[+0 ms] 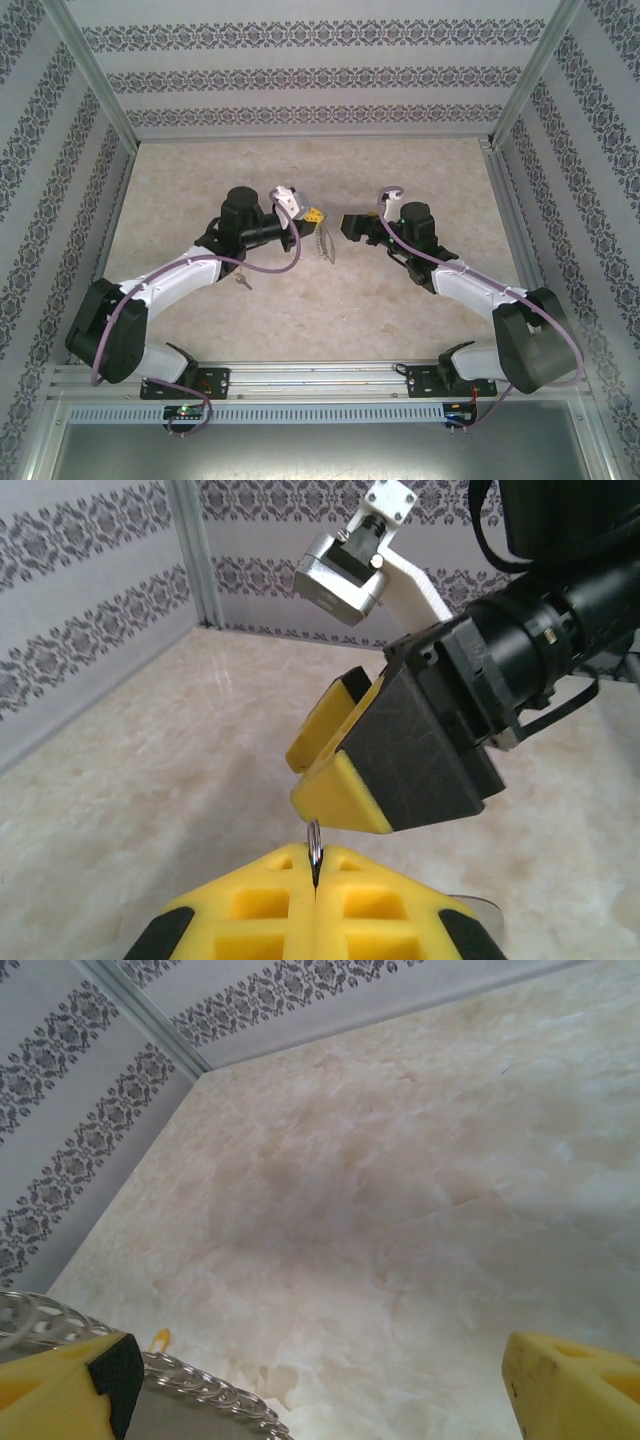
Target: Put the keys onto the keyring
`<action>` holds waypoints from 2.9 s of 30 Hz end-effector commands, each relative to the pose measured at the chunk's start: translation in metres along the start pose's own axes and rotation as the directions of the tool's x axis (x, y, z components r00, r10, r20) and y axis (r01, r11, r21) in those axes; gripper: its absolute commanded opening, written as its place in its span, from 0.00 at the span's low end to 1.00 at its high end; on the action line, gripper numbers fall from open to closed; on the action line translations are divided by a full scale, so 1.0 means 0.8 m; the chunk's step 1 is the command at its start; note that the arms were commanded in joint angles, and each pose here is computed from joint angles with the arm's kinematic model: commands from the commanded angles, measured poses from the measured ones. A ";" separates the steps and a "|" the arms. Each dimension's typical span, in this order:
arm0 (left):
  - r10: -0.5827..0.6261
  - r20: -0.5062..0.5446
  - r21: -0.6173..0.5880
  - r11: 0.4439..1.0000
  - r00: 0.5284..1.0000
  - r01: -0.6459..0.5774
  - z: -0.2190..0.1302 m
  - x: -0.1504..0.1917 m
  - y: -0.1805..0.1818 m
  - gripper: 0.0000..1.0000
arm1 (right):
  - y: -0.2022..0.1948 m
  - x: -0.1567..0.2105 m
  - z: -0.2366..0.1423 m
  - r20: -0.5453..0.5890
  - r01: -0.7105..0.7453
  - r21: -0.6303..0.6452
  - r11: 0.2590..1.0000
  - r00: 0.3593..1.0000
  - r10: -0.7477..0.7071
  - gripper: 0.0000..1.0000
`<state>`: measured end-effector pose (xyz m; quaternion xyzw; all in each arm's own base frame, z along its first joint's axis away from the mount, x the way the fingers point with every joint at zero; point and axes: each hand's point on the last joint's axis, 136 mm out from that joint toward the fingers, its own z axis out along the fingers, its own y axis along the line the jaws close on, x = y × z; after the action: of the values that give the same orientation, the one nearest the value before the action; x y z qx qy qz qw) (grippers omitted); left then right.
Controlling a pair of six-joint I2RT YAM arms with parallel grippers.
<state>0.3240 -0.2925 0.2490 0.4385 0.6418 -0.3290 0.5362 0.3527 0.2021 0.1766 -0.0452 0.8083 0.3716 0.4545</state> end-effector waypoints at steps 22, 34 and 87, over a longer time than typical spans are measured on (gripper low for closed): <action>-0.281 -0.280 0.234 0.907 0.918 0.349 -0.025 0.017 -0.076 0.00 | 0.113 -0.007 -0.068 -0.026 0.067 -0.500 0.863 0.995 -0.093 0.60; -0.213 -0.223 0.292 0.917 0.951 0.273 -0.026 0.000 -0.080 0.00 | 0.147 0.027 -0.070 -0.068 0.078 -0.617 0.783 0.986 -0.152 0.39; -0.231 -0.050 0.058 0.971 0.972 0.234 -0.024 -0.028 -0.023 0.19 | 0.141 0.025 -0.056 0.005 0.116 -0.587 0.801 0.990 -0.139 0.00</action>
<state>0.2835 -0.2945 0.2373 0.4181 0.7077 -0.4287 0.3750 0.2562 0.2669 0.2288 -0.2517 0.6722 0.5758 0.3915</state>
